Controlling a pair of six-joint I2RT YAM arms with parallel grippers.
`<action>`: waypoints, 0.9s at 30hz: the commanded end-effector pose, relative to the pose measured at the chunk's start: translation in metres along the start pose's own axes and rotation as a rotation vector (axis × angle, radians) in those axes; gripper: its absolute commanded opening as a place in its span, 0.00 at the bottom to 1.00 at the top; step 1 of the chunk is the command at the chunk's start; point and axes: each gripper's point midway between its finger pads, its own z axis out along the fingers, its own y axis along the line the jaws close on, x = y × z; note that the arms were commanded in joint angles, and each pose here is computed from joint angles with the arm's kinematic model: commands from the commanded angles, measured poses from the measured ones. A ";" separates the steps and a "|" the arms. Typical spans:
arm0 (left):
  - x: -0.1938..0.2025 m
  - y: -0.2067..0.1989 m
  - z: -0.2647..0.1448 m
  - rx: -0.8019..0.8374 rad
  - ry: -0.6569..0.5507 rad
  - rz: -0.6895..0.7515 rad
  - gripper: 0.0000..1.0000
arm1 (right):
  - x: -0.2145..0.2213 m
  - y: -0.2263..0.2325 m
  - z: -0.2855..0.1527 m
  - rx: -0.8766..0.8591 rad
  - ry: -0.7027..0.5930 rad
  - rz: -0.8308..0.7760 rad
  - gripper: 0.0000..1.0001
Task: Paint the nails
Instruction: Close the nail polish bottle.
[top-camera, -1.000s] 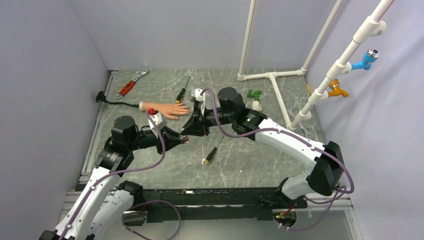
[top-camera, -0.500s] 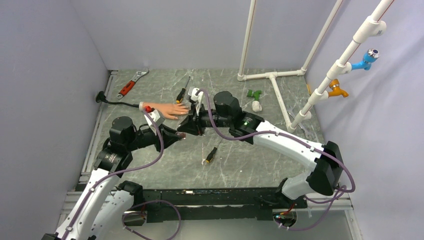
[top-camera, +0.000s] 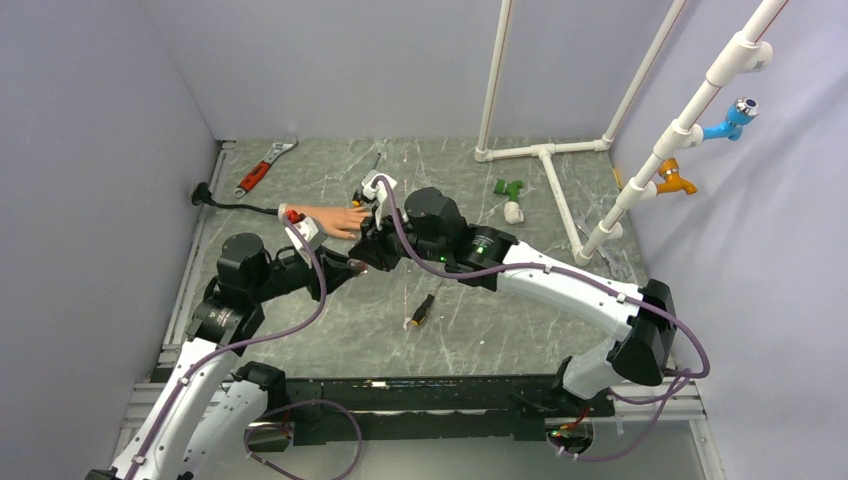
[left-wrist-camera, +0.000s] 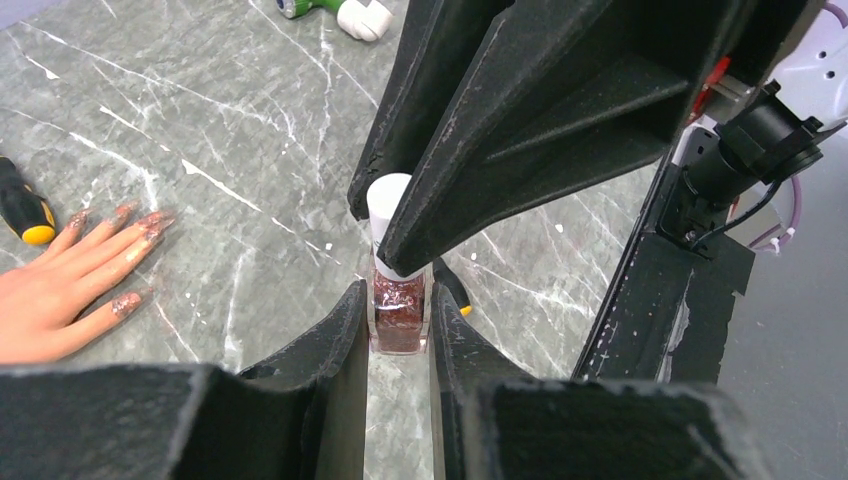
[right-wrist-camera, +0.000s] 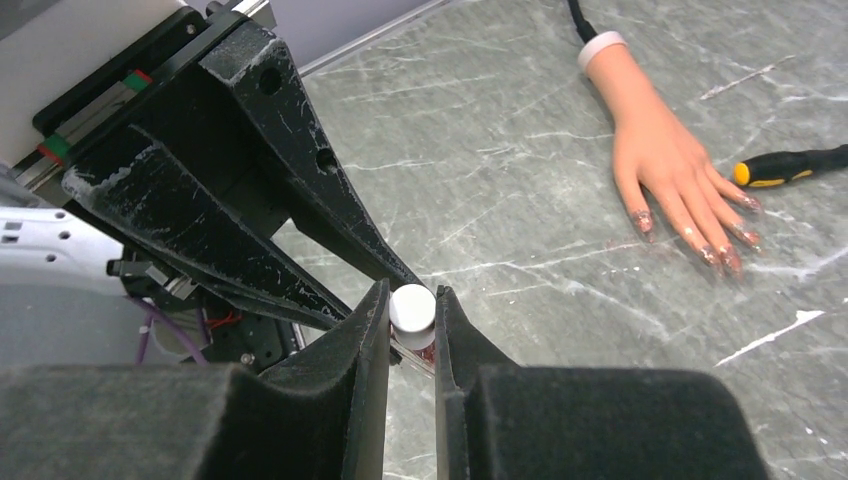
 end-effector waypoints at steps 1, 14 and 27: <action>-0.041 -0.001 -0.006 -0.021 -0.117 0.104 0.00 | 0.016 -0.009 0.000 0.120 0.093 -0.003 0.00; -0.040 0.001 -0.006 -0.029 -0.111 0.104 0.00 | -0.004 0.004 -0.013 0.119 0.026 -0.024 0.40; -0.039 -0.005 -0.005 0.009 -0.103 0.099 0.00 | -0.040 0.036 -0.064 -0.186 -0.155 -0.081 0.72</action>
